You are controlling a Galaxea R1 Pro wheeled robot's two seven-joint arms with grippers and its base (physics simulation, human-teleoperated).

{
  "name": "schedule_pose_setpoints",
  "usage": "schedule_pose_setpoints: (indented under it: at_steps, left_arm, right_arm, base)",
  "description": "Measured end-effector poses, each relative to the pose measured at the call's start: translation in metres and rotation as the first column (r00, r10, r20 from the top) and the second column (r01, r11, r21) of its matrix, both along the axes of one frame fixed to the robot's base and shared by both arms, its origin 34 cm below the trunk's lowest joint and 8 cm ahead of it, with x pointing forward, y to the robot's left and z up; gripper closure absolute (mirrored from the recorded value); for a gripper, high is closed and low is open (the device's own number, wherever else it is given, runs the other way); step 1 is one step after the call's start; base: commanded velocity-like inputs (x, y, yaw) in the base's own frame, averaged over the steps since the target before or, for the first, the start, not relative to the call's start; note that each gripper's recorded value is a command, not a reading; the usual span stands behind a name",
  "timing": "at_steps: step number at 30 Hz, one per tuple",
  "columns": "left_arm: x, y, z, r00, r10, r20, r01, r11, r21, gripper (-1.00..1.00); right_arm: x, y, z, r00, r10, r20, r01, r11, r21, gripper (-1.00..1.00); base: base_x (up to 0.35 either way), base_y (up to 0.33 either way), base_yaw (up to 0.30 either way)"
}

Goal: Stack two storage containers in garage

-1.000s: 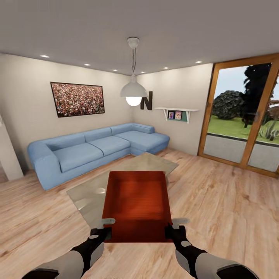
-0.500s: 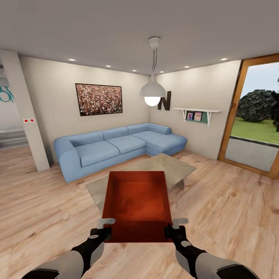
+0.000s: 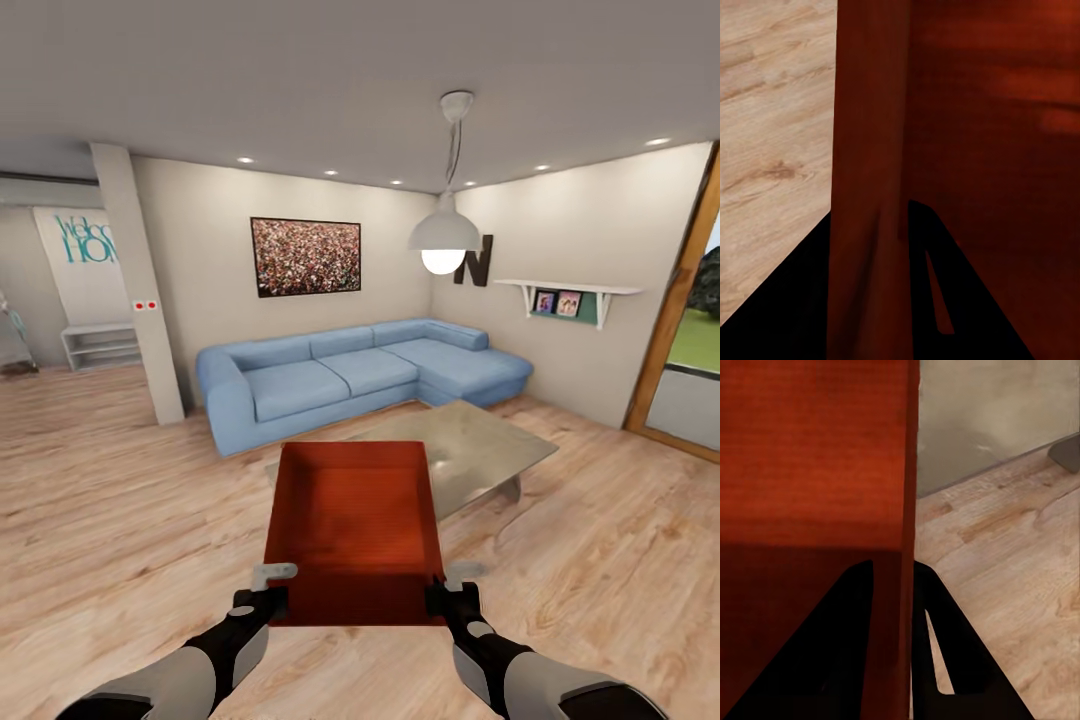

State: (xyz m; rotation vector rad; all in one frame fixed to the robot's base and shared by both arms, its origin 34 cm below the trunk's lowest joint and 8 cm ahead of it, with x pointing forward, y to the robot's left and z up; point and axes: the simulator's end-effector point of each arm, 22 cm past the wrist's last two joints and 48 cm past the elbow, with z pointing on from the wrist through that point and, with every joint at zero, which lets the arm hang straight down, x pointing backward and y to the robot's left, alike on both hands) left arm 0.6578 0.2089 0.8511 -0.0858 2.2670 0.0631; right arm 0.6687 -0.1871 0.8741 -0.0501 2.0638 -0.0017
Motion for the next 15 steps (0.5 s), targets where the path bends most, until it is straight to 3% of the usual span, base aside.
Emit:
schedule_pose_setpoints:
  at_steps: [15]
  left_arm:
    - [0.0000, 0.0000, 0.0000, 1.000, 0.000, 0.000, 0.000, 1.000, 0.000, 1.00]
  right_arm:
    - [0.0000, 0.0000, 0.0000, 1.000, 0.000, 0.000, 0.000, 1.000, 0.000, 1.00]
  base:
    - [0.000, 0.000, 0.300]
